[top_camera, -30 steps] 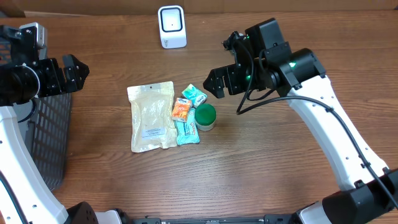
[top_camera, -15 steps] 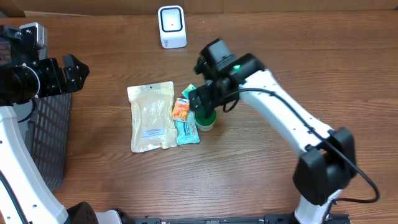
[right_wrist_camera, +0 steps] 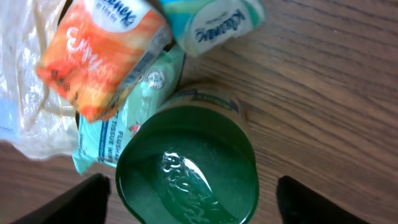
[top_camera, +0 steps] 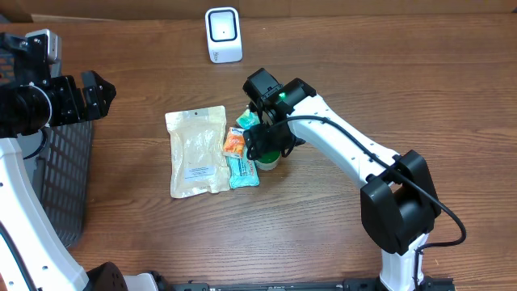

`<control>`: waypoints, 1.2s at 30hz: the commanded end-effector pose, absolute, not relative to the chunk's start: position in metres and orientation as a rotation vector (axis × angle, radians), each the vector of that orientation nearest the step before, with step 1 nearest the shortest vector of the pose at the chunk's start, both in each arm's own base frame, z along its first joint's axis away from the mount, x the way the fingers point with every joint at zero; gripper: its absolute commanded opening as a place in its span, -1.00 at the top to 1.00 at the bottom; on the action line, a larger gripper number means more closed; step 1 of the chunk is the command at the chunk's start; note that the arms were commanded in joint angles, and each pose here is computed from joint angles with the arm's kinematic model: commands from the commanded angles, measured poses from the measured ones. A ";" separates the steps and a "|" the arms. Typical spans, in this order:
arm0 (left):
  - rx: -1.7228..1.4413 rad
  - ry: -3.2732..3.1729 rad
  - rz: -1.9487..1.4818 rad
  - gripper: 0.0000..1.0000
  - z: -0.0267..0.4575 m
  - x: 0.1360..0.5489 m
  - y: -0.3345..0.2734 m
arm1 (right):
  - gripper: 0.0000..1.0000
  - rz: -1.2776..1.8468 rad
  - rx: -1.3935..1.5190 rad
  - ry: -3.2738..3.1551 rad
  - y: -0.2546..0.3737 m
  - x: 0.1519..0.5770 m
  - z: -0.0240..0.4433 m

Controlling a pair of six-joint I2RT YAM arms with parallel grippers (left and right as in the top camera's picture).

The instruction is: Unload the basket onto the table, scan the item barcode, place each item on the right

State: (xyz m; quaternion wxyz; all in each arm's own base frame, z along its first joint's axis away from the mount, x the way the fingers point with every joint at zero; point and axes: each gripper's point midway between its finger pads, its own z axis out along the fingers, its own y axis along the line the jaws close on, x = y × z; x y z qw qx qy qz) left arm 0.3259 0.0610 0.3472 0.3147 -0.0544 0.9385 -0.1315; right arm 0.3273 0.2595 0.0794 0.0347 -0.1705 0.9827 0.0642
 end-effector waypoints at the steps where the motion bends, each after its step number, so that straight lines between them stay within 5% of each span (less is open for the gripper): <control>1: -0.097 2.442 -0.336 -0.99 0.357 0.322 0.058 | -0.60 0.193 -0.308 3.030 0.259 0.334 0.081; 15: -0.097 2.442 -0.336 -0.99 0.357 0.322 0.058 | -0.44 0.203 -0.068 3.057 0.260 0.333 0.065; 21: -0.097 2.442 -0.336 -0.99 0.357 0.322 0.058 | -0.15 0.196 -0.098 3.058 0.259 0.332 0.065; 25: -0.097 2.442 -0.336 -0.99 0.357 0.322 0.058 | 0.22 0.194 -0.256 3.040 0.257 0.336 0.068; 30: -0.097 2.442 -0.336 -0.99 0.357 0.322 0.058 | 0.14 0.180 -0.535 2.989 0.252 0.341 0.084; 36: -0.097 2.442 -0.336 -0.99 0.357 0.322 0.058 | 0.04 0.121 -1.204 2.811 0.244 0.332 0.105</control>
